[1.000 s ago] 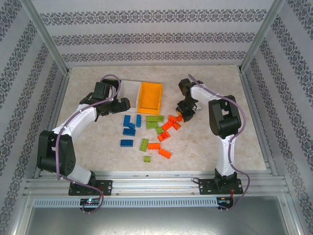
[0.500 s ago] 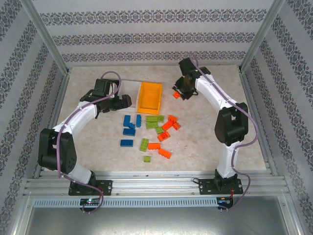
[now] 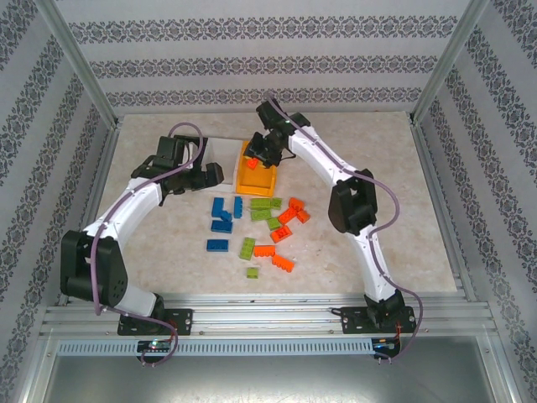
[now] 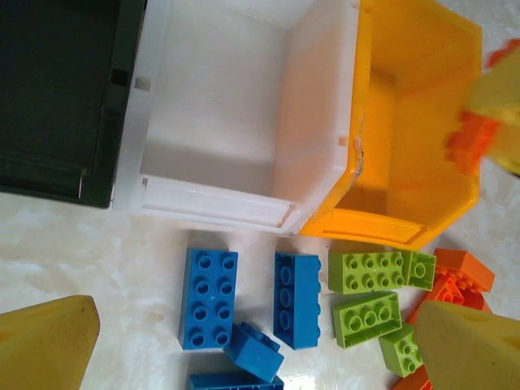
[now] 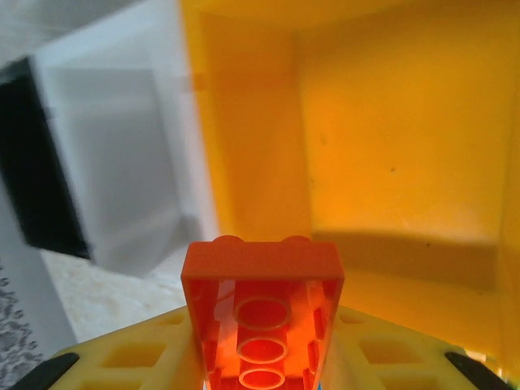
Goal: Sort the legos into containers by color
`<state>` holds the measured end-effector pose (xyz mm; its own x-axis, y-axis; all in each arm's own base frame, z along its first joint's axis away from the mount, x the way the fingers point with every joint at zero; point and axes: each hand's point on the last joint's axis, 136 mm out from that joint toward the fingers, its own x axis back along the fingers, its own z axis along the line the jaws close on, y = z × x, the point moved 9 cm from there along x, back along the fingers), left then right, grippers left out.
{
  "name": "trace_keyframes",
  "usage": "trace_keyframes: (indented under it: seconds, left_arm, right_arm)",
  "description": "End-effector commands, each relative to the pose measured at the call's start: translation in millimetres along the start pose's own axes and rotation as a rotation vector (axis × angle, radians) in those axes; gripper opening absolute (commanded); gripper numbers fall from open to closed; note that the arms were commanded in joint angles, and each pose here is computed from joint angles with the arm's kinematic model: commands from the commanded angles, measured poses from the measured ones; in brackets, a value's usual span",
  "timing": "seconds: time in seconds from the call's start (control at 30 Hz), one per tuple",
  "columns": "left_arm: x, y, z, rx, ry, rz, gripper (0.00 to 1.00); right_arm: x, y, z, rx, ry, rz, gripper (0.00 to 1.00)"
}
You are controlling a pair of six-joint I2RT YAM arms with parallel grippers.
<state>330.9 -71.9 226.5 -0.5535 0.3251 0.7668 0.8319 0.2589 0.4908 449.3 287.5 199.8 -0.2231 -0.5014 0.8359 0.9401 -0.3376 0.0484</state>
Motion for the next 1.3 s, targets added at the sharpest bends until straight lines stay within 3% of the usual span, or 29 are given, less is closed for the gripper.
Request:
trace_keyframes:
  seconds: [0.0, 0.57, 1.0, 1.27]
  left_arm:
    - [8.4, -10.2, 6.9, 0.008, 0.026, 0.022, 1.00]
    - [3.9, -12.0, 8.0, 0.041, 0.017, 0.036, 1.00]
    - [-0.3, -11.0, 8.2, 0.058, 0.012, 0.044, 1.00]
    - [-4.6, -8.1, 6.8, 0.071, -0.002, 0.040, 1.00]
  right_arm:
    - [-4.2, 0.3, -3.3, 0.012, -0.011, 0.041, 0.39]
    - [-16.9, 13.4, -48.9, -0.035, -0.173, 0.055, 0.41]
    - [6.6, 38.4, -80.3, -0.037, -0.274, -0.008, 0.43]
    - [18.2, 41.2, -75.4, -0.027, -0.249, -0.019, 0.56]
